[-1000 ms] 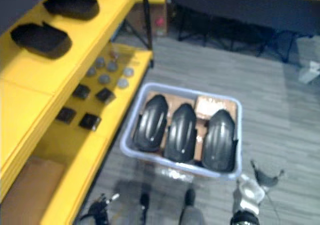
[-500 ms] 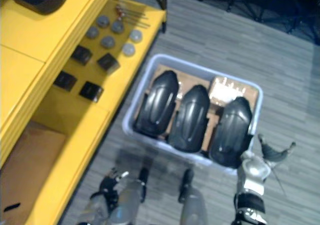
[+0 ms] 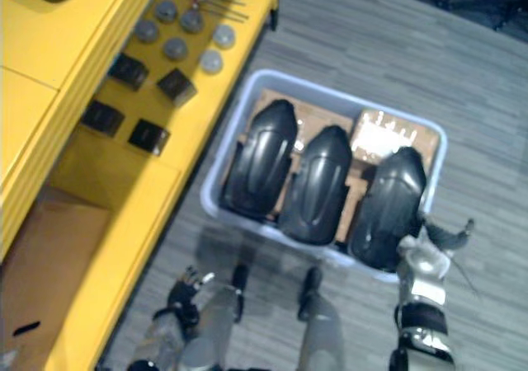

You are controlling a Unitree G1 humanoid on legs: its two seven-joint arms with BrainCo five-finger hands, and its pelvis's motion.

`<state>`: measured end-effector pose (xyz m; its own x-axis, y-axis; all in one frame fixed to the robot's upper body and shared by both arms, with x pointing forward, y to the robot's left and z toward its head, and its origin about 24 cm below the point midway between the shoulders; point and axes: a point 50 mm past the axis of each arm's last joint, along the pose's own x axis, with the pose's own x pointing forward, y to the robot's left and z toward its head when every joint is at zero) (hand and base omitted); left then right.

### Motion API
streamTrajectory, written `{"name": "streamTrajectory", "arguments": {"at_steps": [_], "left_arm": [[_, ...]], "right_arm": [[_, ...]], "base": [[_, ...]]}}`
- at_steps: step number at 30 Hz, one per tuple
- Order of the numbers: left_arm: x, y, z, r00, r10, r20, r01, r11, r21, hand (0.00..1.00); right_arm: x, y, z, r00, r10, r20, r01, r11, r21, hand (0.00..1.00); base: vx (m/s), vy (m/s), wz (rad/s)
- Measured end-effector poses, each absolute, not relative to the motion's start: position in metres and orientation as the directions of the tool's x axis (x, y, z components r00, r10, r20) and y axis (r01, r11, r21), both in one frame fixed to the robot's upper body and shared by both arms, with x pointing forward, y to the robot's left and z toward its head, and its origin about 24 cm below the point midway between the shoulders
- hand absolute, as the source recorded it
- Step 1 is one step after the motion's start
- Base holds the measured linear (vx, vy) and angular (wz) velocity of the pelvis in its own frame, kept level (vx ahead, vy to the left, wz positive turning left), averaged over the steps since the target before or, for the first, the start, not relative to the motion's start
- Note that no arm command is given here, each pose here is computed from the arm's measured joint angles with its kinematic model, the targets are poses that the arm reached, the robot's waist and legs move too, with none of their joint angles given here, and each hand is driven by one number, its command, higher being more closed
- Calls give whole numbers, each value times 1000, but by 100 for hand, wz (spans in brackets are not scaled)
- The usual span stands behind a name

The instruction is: Walk over and take plastic housings, then place them on the shelf

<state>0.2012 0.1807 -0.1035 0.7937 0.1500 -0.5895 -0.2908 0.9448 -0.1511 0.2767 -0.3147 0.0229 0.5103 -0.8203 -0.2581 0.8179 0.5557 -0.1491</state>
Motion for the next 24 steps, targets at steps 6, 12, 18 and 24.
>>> {"name": "streamTrajectory", "arguments": {"at_steps": [6,12,18,24], "left_arm": [[206,179,-98,813,146,-564,-282,946,-162,0],[207,180,-97,817,150,-556,-285,944,-164,0],[209,181,-94,821,158,-548,-289,944,-160,0],[211,182,-92,829,157,-538,-284,945,-162,0]], "right_arm": [[289,-313,29,562,-784,-263,768,613,-186,0],[294,-319,32,564,-779,-273,714,626,-312,100],[292,-332,34,548,-789,-278,659,612,-437,100],[298,-327,35,577,-767,-281,584,628,-514,100]], "base": [[-7,1,2],[-23,1,6],[-34,-7,8],[-8,-11,2]]}}
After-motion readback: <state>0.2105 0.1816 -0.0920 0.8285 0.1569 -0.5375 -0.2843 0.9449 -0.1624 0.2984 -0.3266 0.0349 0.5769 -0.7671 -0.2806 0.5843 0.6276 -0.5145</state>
